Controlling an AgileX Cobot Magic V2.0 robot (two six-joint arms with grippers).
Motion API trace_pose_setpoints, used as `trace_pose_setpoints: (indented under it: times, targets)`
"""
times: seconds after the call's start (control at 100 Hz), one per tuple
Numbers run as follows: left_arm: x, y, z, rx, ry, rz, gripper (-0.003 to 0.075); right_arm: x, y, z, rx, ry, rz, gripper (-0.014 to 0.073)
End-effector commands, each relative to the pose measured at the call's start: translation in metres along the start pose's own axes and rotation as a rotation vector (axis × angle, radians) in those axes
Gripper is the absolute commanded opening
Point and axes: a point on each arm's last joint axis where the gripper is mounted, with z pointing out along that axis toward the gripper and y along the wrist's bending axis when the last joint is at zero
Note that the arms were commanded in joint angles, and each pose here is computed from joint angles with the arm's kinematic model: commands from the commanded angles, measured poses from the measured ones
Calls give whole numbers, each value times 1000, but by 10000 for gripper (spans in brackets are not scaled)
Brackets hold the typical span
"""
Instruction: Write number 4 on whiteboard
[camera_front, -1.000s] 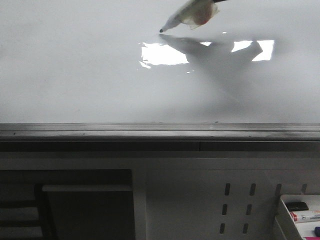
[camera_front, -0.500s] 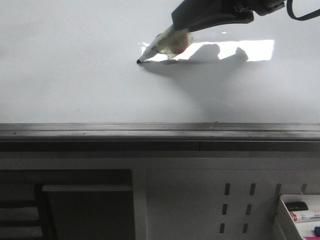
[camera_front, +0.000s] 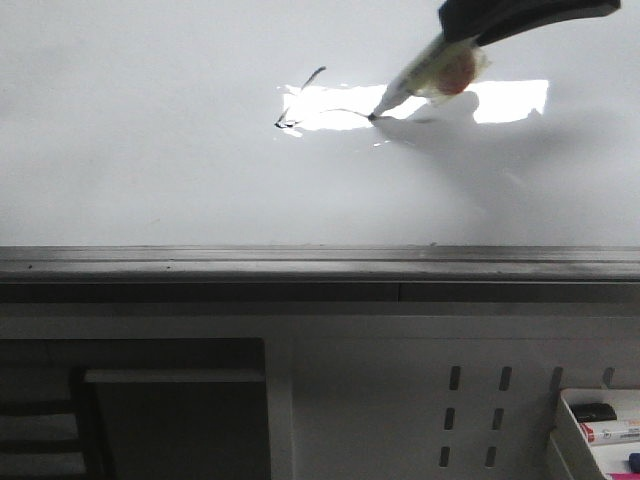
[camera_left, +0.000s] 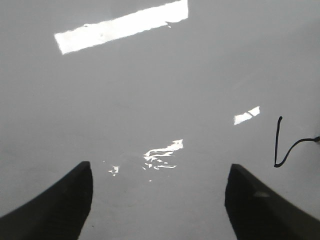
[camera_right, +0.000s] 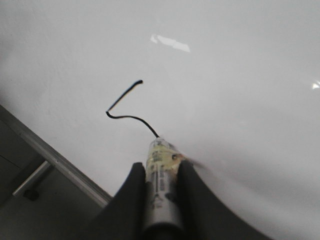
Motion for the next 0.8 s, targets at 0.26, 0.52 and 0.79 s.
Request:
trace_pose_setpoints:
  times: [0.26, 0.52, 0.79]
  targets:
    - [-12, 0, -5, 3, -45, -20, 512, -18, 14, -23, -16, -107, -53, -53]
    - [-12, 0, -5, 3, -45, -20, 512, -27, 16, -15, 62, -196, -92, -53]
    - [-12, 0, -5, 6, -44, -20, 512, -36, 14, -7, 73, -207, -95, -53]
